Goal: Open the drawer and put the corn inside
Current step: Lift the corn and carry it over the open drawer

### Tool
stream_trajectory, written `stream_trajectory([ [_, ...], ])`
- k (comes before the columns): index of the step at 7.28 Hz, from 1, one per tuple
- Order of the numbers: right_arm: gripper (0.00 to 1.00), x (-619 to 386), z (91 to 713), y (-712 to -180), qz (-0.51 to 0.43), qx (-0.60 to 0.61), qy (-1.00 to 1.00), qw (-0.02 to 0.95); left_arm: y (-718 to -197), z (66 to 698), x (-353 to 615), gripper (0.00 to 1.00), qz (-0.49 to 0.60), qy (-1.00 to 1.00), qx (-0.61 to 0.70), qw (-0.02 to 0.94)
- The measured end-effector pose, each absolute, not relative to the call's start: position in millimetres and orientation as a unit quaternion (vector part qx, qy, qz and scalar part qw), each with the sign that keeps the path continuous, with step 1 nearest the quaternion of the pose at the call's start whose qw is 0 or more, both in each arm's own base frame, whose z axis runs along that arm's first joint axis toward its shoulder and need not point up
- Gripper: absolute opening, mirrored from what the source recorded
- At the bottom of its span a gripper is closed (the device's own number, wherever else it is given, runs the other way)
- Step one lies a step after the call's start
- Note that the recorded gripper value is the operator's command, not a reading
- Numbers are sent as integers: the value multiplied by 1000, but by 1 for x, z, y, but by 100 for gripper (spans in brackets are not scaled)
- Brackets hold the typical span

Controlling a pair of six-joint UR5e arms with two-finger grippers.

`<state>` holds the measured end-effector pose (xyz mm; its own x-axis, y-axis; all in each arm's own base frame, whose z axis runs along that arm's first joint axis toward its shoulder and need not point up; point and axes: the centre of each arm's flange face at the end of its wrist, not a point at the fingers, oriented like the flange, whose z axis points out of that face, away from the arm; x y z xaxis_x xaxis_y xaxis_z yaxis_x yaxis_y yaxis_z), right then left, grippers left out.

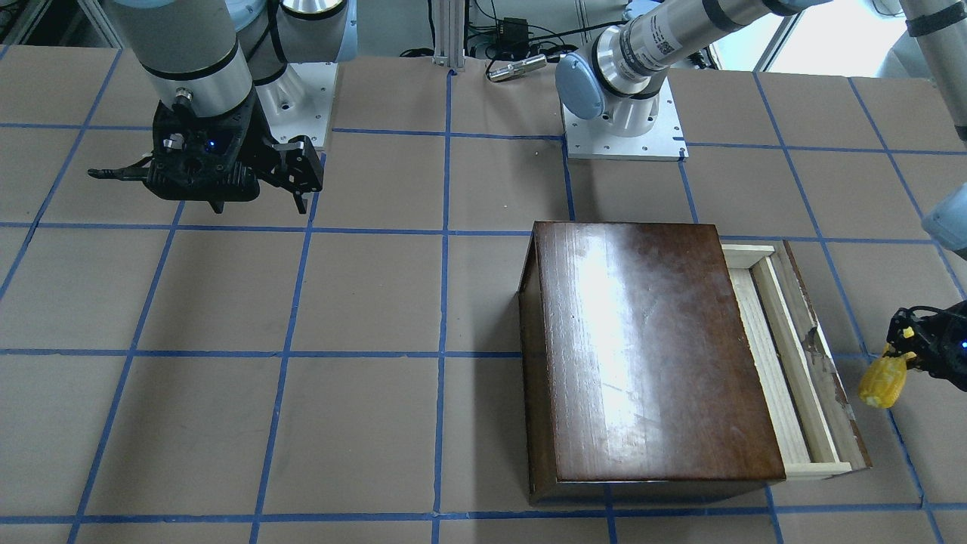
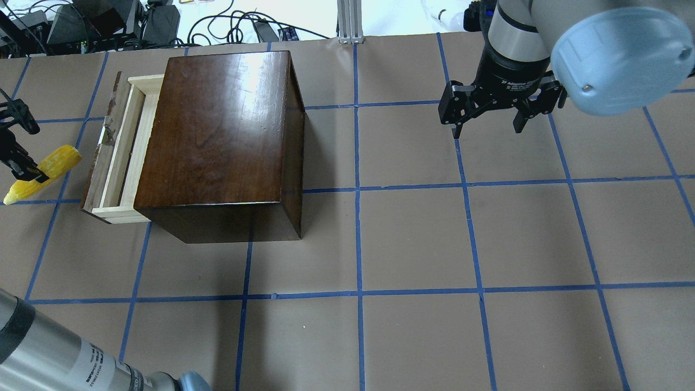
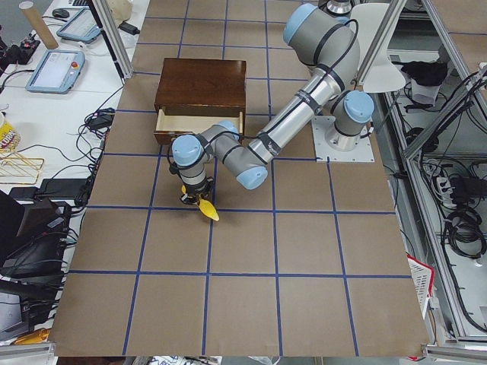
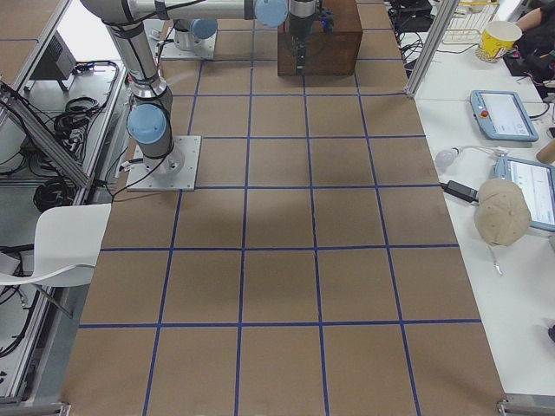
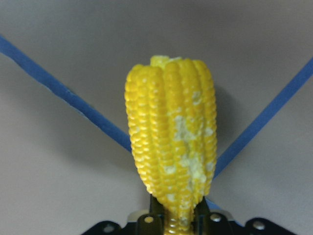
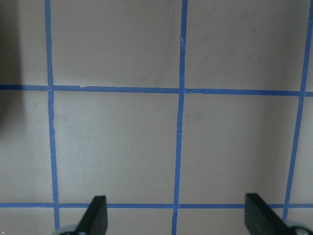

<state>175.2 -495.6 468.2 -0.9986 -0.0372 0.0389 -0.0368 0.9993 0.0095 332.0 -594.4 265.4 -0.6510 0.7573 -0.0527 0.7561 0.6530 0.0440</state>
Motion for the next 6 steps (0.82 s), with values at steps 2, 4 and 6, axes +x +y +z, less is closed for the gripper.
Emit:
stream_trajectory([
  [2,100,175,468,-496,-4,19,-1000,20,-589,323,314,0,-17,913,404,58],
  [4,100,175,468,-496,-4,19,-1000,20,-592,373,270,0,-38,925,370,78],
  [6,100,175,468,-496,-4,19,-1000,20,-599,412,211,0,-59,948,299,86],
])
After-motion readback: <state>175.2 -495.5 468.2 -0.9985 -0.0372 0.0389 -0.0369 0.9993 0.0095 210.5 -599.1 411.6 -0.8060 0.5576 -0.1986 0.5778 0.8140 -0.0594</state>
